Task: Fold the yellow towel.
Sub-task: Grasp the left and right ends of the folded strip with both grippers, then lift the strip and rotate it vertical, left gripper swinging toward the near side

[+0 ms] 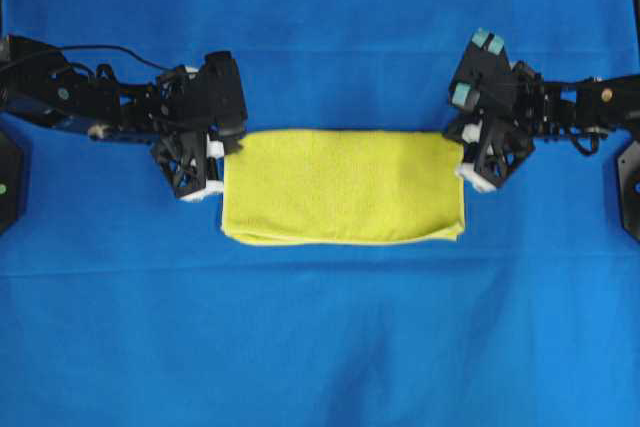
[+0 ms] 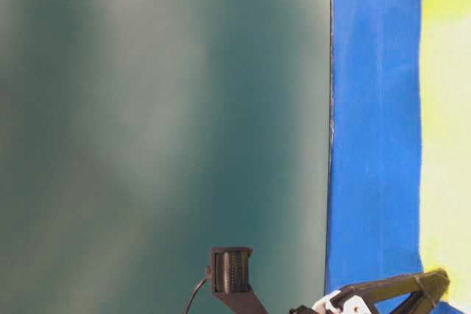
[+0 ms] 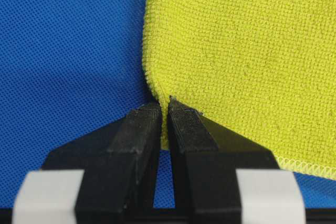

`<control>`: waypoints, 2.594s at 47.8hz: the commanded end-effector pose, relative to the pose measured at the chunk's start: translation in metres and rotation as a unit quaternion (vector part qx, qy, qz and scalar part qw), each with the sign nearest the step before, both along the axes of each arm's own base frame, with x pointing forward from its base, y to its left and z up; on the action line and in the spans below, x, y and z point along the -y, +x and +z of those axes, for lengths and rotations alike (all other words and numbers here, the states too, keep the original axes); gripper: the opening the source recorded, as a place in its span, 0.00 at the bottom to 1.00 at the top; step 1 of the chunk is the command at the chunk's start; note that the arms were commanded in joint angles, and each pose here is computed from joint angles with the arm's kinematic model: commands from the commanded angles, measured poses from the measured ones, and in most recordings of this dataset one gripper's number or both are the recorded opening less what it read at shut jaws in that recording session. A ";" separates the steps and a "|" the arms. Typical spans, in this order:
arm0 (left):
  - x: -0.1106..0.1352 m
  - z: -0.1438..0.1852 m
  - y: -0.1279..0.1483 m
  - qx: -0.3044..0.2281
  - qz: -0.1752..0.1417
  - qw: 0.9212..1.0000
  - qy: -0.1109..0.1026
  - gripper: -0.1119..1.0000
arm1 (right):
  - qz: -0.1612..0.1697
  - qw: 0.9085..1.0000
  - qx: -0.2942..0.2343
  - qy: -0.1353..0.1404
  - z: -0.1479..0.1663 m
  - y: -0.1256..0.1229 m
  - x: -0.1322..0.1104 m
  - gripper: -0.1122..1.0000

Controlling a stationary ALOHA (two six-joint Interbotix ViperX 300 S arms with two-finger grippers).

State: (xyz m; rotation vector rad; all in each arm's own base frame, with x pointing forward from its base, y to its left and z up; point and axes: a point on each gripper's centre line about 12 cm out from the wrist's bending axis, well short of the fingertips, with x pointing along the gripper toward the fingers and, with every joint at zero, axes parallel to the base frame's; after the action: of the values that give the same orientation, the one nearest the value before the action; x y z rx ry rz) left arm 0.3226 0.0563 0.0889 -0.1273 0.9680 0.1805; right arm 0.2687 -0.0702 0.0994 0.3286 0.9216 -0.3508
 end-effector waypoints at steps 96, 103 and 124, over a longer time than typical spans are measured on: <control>0.128 0.159 0.102 0.230 -0.169 0.958 0.006 0.12 | -0.077 0.977 0.131 -0.150 0.142 0.064 0.126 0.10; 0.128 0.156 0.105 0.227 -0.170 0.959 0.007 0.12 | -0.077 0.977 0.133 -0.150 0.143 0.067 0.128 0.10; 0.132 0.155 0.135 0.241 -0.172 0.955 0.012 0.12 | -0.086 0.977 0.126 -0.149 0.140 0.043 0.122 0.10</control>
State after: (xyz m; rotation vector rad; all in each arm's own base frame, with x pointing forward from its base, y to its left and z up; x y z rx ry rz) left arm 0.4457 -0.0614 0.2245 0.0074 0.5534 -0.1262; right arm 0.3237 -0.1853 0.2238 0.1778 0.6245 -0.5553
